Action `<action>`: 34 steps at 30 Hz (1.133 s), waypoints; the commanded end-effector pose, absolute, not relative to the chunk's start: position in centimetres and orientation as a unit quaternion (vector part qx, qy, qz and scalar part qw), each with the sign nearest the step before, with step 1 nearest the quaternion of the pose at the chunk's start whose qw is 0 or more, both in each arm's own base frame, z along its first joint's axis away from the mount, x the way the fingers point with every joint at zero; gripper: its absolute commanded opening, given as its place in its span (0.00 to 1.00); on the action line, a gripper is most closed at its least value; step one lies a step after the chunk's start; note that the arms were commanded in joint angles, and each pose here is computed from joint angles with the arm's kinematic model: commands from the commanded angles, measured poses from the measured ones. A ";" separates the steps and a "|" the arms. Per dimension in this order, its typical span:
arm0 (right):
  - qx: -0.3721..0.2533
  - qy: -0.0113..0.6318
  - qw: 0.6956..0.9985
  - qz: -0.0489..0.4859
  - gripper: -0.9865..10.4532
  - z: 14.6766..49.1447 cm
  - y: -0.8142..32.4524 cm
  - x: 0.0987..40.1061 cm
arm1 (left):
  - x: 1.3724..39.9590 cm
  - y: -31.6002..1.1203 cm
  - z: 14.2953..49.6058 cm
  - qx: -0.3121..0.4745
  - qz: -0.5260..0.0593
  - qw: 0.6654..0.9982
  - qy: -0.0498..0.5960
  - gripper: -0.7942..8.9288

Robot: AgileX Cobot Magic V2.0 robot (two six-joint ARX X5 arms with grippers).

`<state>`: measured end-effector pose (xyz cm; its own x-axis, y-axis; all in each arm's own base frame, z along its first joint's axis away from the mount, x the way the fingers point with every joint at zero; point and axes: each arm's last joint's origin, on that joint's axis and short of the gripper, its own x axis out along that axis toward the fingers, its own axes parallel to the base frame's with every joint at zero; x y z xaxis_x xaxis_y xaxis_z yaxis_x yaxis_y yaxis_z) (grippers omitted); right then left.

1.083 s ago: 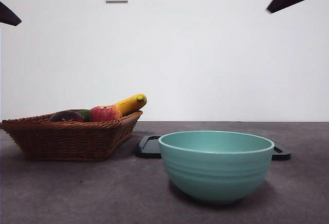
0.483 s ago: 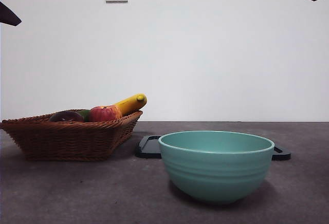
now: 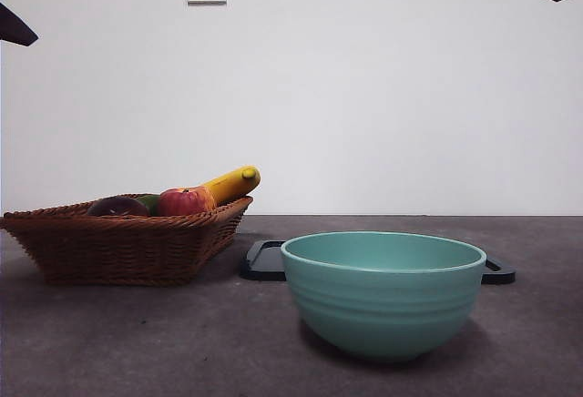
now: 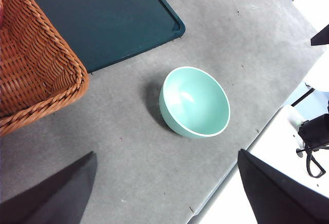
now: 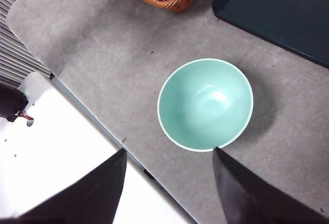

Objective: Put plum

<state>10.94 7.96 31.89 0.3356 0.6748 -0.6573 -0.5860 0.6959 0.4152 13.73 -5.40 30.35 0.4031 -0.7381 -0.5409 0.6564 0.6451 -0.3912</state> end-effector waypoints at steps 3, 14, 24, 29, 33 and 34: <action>0.047 0.418 0.817 0.394 0.27 32.3 8.1 11.0 | 13.8 -5.5 30.9 -0.052 -0.425 0.836 0.343 0.40; 0.035 0.411 0.818 0.400 0.09 32.4 8.1 11.0 | 13.8 -5.5 30.9 -0.051 -0.425 0.837 0.342 0.09; 0.035 0.410 0.818 0.401 0.09 32.4 8.1 11.0 | 13.8 -5.5 30.9 -0.052 -0.425 0.837 0.341 0.09; 0.035 0.410 0.818 0.401 0.09 32.4 8.1 11.0 | 13.8 -5.5 30.9 -0.051 -0.425 0.837 0.341 0.09; 0.035 0.410 0.818 0.401 0.09 32.4 8.1 11.0 | 13.8 -5.5 30.9 -0.052 -0.425 0.837 0.341 0.09; 0.035 0.410 0.818 0.401 0.09 32.4 8.1 11.0 | 13.8 -5.5 30.9 -0.051 -0.425 0.837 0.341 0.09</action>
